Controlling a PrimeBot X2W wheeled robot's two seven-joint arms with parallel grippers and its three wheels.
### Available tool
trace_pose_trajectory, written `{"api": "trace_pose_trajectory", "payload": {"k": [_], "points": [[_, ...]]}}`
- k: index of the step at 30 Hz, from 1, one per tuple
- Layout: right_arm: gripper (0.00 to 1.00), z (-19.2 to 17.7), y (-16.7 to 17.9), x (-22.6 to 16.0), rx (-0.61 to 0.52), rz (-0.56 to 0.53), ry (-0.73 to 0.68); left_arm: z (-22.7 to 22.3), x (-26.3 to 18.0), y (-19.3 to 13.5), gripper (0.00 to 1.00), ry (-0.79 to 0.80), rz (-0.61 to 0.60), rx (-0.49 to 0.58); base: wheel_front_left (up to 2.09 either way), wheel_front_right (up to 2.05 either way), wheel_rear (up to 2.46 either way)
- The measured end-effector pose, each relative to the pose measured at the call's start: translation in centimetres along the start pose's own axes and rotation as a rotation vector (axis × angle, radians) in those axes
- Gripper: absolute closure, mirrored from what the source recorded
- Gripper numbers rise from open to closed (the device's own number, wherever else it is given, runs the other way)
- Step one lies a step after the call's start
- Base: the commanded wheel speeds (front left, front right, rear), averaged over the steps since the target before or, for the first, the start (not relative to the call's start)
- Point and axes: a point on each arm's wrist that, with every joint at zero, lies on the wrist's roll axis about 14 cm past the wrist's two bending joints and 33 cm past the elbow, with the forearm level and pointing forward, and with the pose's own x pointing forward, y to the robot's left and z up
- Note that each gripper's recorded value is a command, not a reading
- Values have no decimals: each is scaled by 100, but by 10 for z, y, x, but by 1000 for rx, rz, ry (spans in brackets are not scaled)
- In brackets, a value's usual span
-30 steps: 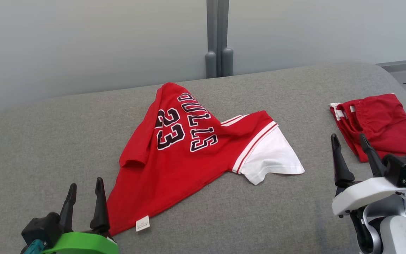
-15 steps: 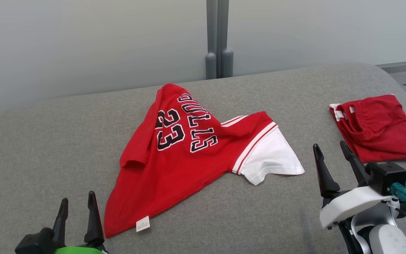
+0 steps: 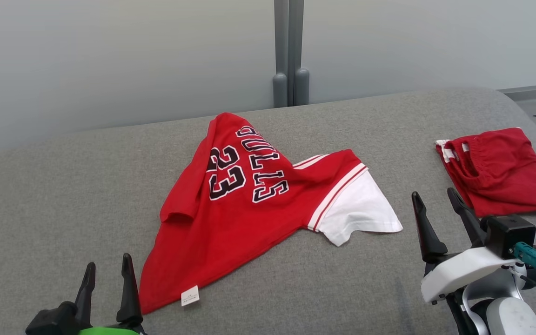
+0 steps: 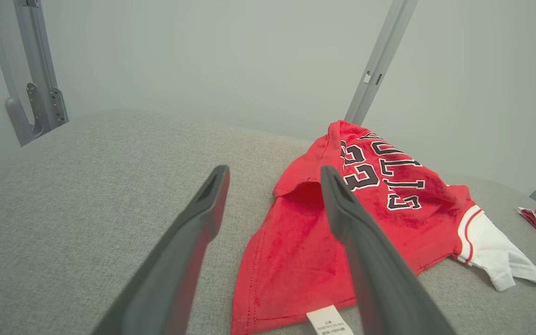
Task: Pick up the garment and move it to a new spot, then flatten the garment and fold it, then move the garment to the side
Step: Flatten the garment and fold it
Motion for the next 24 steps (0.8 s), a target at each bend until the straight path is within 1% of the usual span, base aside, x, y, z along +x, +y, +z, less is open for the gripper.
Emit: {"api": "trace_pose_trajectory", "payload": {"k": [5, 9, 11, 16, 24], "points": [[0, -1, 0, 0, 9, 0, 7, 0, -1, -1, 0, 3, -2, -5, 0, 0, 0], [0, -11, -13, -1, 42, -37, 44, -1, -2, -3, 0, 7, -6, -7, 0, 0, 0], [0, -23, -19, -1, 87, -56, 85, -2, -3, -3, 0, 13, -7, -9, 0, 0, 0], [0, -58, -35, 2, 152, -112, 208, -6, -5, -4, 0, 26, -4, -16, 0, 0, 0], [0, -104, -39, 22, 181, -139, 365, -9, -7, 3, 0, 37, 22, -24, 0, 0, 0]]}}
